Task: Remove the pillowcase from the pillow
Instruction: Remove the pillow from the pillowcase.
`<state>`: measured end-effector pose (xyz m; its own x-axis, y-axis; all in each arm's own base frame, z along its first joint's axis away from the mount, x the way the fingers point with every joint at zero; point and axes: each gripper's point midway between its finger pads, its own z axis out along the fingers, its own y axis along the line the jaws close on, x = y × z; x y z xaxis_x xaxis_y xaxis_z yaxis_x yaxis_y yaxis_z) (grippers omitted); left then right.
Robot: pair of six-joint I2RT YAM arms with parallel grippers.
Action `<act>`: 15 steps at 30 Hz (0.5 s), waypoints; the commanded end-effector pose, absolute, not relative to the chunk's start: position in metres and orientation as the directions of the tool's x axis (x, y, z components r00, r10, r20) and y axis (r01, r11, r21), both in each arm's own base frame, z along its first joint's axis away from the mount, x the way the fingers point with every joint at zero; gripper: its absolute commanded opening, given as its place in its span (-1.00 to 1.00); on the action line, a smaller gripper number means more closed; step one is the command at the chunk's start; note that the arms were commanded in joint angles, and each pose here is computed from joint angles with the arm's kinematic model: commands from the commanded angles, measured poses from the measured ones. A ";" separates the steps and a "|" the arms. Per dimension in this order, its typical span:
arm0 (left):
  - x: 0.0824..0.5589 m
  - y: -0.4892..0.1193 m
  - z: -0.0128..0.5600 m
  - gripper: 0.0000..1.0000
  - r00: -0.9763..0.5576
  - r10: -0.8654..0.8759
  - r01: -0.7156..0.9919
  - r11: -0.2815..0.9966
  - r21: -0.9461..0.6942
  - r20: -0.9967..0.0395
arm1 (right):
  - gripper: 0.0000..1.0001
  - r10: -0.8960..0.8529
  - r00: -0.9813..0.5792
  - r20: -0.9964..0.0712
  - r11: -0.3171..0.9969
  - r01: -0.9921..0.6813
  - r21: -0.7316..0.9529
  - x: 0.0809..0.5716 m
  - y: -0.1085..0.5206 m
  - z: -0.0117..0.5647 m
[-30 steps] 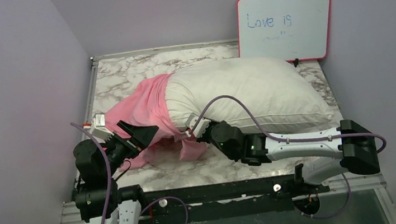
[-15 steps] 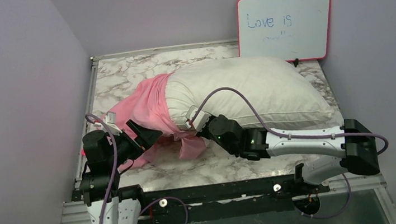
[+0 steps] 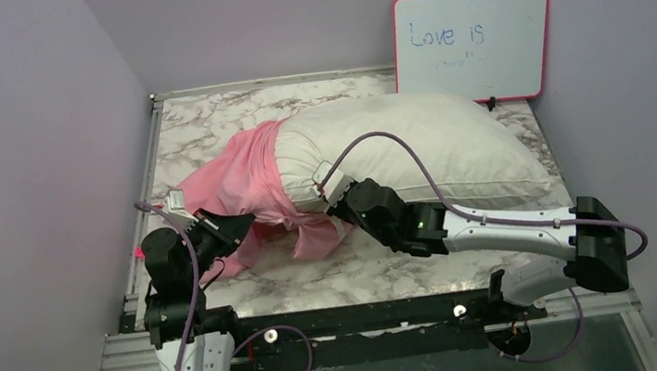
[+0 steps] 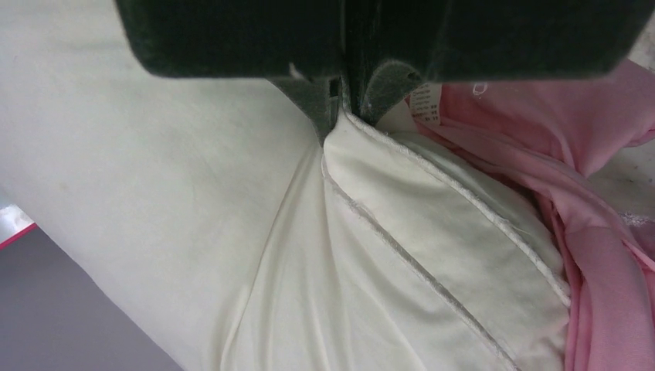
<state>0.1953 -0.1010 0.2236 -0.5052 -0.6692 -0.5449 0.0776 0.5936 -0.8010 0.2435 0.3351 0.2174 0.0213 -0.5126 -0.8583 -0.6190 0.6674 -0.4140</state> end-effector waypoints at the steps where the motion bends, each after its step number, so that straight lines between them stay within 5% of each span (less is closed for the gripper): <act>1: 0.204 -0.078 0.249 -1.00 -0.368 -0.684 0.052 0.661 -0.749 -0.630 | -0.99 -0.423 -0.002 -0.906 0.767 -0.534 -0.356 0.264 0.314 0.254; 8: 0.213 -0.017 0.260 -1.00 -0.294 -0.537 -0.188 0.843 -0.504 -0.791 | -0.99 -0.492 -0.075 -0.867 0.771 -0.500 -0.394 0.257 0.272 0.232; 15: 0.223 0.041 0.278 -1.00 -0.249 -0.406 -0.413 0.866 -0.283 -0.879 | -0.99 -0.518 -0.205 -0.830 0.782 -0.507 -0.363 0.235 0.235 0.197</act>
